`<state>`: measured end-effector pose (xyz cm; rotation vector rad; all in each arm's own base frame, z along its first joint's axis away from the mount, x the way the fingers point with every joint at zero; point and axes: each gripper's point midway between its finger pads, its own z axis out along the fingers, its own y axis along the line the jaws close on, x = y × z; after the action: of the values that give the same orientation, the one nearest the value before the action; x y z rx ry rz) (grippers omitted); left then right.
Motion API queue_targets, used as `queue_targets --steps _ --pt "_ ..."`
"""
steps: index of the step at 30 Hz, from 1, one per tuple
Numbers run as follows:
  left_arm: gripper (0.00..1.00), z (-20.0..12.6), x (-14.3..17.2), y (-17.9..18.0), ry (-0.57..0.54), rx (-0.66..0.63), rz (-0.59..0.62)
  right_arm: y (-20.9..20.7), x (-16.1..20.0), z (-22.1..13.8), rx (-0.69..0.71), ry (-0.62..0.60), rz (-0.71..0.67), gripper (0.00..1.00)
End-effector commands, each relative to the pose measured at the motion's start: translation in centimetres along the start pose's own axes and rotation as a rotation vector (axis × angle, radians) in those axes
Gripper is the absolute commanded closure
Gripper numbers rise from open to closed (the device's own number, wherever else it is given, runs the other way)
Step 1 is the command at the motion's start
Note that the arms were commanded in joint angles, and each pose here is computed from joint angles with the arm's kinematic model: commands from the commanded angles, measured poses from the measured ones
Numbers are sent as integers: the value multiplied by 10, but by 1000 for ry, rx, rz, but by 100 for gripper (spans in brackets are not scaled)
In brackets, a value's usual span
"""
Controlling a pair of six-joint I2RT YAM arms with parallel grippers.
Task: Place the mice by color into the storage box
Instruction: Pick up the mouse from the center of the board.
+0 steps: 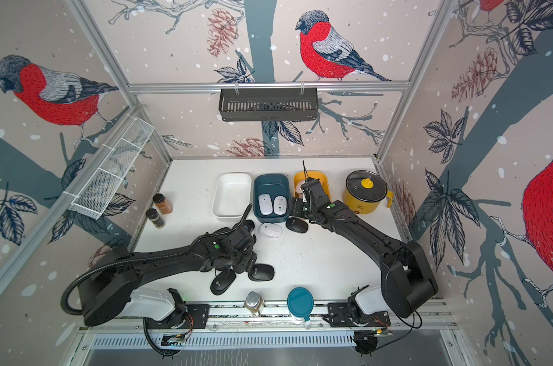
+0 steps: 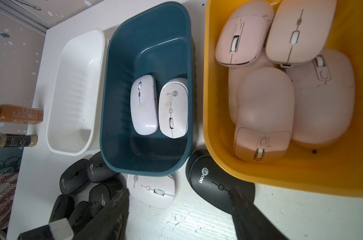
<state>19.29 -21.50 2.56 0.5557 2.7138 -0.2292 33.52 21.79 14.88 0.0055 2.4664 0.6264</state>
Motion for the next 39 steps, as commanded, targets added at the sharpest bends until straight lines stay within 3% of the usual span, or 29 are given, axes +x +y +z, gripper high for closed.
queue_targets --steps 1,13,22,28,39 --pt "19 1 14 12 57 -57 -6 4 -2 1 -23 -9 13 23" --pt "22 7 14 11 78 -69 -19 6 -2 -1 -28 -4 18 23" --pt "33 10 12 13 78 -90 -36 5 -3 -1 -22 -8 24 23" --pt "42 0 -5 13 -1 -92 -78 4 -1 0 -22 -3 34 23" --pt "44 -37 -47 10 -145 -93 -119 4 -1 -2 -22 -8 40 23"
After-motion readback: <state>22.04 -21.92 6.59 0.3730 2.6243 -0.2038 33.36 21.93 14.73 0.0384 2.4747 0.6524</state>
